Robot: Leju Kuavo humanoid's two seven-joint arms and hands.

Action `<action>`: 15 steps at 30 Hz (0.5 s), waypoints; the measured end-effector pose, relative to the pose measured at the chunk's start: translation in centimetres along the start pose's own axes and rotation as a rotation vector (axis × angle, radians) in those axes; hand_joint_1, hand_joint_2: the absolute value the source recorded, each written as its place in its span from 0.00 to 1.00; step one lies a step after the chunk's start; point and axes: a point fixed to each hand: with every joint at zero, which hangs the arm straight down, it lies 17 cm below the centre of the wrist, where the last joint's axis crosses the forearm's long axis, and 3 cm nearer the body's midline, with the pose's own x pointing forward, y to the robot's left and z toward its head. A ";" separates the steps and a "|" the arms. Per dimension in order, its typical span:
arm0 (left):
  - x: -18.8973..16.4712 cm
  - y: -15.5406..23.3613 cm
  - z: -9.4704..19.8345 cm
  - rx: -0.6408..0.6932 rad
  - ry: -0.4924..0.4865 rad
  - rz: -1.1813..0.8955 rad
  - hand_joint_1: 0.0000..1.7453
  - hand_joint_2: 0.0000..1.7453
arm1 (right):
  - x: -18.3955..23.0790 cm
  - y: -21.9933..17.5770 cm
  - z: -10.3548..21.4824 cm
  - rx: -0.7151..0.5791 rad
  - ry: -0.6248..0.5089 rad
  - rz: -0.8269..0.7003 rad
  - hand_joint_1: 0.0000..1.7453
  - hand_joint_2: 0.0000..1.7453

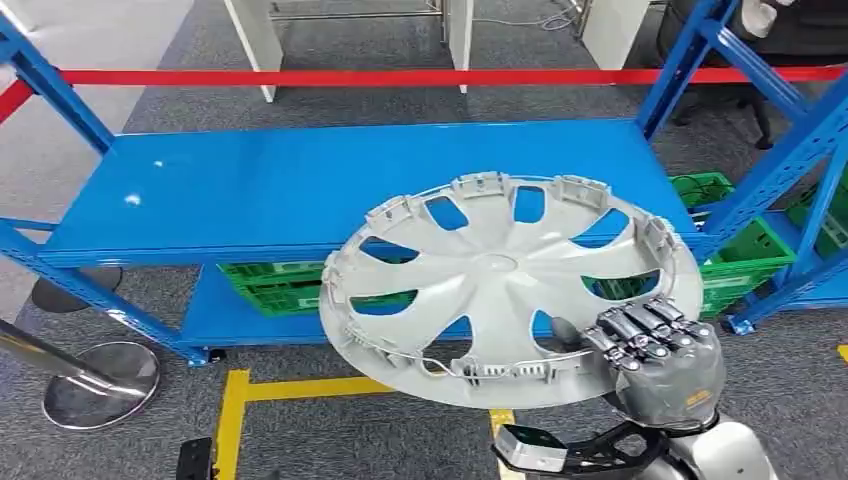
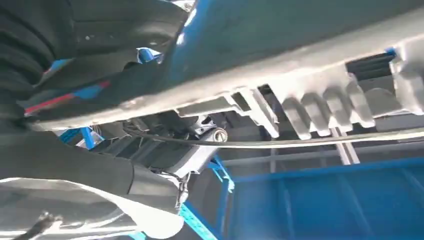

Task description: Take the parts from the cabinet and place them on the table.

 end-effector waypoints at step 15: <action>-0.3 -0.4 0.1 -0.012 0.009 -0.001 0.00 1.00 | 0.0 -0.3 0.3 -0.004 0.004 -0.015 1.00 1.00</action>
